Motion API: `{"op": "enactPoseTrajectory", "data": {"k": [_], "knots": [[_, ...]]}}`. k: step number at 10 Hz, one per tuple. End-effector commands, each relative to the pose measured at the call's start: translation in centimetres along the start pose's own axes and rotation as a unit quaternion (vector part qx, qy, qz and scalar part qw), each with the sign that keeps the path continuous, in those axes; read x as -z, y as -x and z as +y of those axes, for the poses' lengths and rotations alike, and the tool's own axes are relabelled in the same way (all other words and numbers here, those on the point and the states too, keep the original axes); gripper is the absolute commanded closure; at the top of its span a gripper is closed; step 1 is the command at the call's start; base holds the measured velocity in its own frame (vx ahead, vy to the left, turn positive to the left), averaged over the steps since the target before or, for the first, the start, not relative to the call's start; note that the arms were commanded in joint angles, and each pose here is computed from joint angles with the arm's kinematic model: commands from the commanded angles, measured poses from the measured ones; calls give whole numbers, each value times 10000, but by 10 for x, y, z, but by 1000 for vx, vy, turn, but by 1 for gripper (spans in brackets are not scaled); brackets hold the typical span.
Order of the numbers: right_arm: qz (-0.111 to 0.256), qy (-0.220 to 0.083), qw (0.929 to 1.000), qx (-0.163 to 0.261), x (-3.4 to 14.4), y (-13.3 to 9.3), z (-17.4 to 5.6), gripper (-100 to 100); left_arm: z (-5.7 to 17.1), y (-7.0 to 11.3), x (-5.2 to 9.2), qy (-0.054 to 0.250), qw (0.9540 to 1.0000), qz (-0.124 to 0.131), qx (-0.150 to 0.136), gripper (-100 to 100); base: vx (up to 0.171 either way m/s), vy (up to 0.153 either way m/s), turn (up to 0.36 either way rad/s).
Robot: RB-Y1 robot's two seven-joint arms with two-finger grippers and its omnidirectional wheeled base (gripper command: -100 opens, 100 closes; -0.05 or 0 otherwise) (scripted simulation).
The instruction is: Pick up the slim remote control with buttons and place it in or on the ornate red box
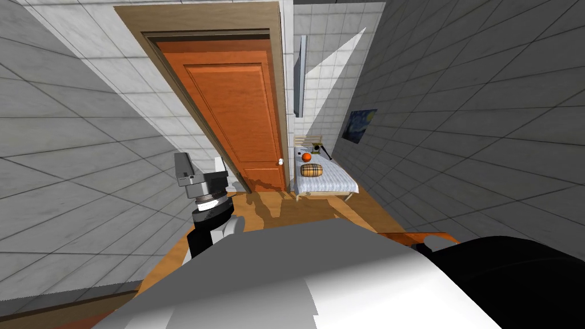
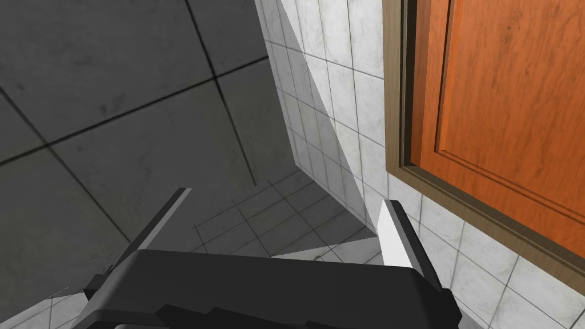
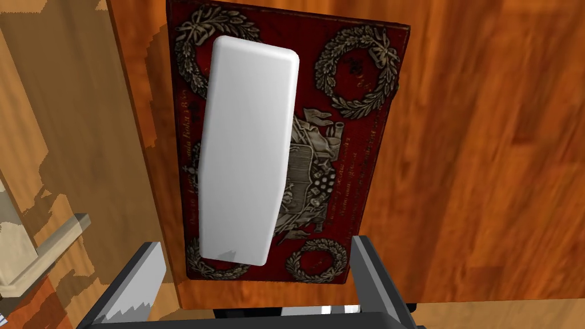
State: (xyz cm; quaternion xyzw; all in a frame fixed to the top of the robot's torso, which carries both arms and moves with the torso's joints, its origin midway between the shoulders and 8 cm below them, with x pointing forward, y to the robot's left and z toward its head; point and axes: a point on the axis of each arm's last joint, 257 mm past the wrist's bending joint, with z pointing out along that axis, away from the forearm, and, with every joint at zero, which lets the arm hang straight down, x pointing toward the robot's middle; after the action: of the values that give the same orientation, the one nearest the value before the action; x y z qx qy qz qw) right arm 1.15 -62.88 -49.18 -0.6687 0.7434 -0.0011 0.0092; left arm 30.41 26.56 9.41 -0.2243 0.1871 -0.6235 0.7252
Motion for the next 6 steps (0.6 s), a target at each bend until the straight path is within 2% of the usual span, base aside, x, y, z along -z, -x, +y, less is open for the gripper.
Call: {"op": "enactPoseTrajectory", "data": {"k": [1,6], "knots": [[0,0,10000,0,0,0,0,0,0,0,0,0,10000,0,0,0,0,5,2],[0,0,10000,-1,0,0,0,0,0,0,0,0,10000,0,0,0,0,0,0]]}}
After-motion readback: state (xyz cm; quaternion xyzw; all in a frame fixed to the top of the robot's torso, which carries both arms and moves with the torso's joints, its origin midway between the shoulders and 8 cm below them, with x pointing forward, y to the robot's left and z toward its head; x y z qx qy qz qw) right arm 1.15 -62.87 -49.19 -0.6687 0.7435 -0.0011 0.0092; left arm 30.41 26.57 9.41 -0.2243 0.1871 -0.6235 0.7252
